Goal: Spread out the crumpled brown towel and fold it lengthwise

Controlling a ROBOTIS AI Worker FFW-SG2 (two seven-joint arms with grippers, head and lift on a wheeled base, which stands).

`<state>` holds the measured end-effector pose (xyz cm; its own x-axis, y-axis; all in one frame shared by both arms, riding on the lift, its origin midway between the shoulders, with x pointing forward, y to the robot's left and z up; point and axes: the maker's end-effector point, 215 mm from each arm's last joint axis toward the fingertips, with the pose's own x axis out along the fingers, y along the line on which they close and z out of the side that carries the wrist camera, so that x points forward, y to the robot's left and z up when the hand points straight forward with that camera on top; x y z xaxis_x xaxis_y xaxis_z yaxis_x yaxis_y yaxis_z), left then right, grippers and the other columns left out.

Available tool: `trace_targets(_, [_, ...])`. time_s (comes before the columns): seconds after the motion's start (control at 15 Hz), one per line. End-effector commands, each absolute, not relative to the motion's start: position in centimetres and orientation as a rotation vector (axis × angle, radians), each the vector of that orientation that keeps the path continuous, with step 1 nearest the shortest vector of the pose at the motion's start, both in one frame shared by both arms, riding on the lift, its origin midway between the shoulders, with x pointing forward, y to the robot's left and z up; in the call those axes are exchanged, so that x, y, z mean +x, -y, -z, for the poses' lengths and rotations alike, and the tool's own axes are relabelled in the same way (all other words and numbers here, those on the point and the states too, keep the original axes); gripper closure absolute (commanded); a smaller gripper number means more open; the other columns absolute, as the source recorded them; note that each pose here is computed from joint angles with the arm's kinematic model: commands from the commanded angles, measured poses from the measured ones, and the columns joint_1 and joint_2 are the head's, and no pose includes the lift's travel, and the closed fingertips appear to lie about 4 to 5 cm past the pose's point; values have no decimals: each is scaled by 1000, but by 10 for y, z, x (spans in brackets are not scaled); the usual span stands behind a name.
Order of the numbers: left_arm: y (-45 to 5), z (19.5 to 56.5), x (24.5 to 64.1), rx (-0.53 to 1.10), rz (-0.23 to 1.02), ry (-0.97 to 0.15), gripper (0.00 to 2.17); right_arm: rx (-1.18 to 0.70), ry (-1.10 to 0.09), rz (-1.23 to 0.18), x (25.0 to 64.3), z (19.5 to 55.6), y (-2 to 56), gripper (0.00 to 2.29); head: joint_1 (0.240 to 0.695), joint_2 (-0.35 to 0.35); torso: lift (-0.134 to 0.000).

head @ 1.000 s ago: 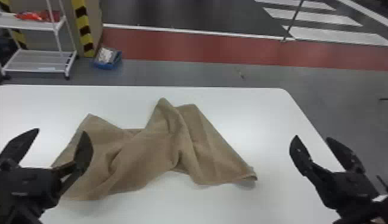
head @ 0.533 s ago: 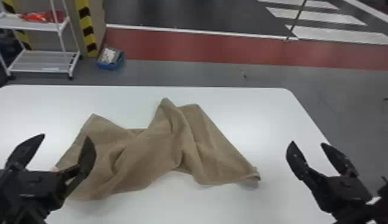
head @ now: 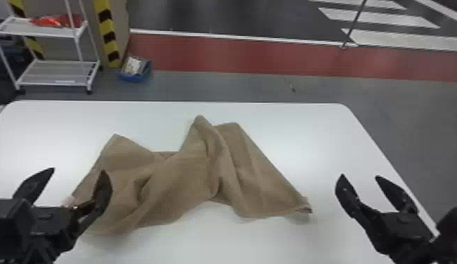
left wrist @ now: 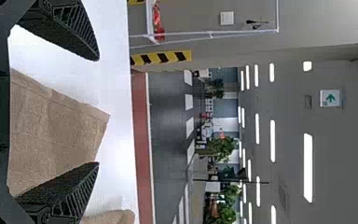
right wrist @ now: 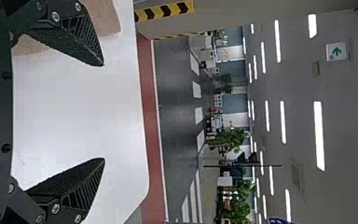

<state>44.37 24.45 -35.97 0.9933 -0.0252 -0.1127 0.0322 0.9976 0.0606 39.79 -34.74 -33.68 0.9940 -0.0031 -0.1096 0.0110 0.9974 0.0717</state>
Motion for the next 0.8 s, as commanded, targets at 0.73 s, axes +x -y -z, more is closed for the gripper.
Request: trace_targets(0.73, [-301, 422, 421, 102, -27, -367, 299, 60, -150, 2, 399, 351, 344, 174, 695, -82, -128])
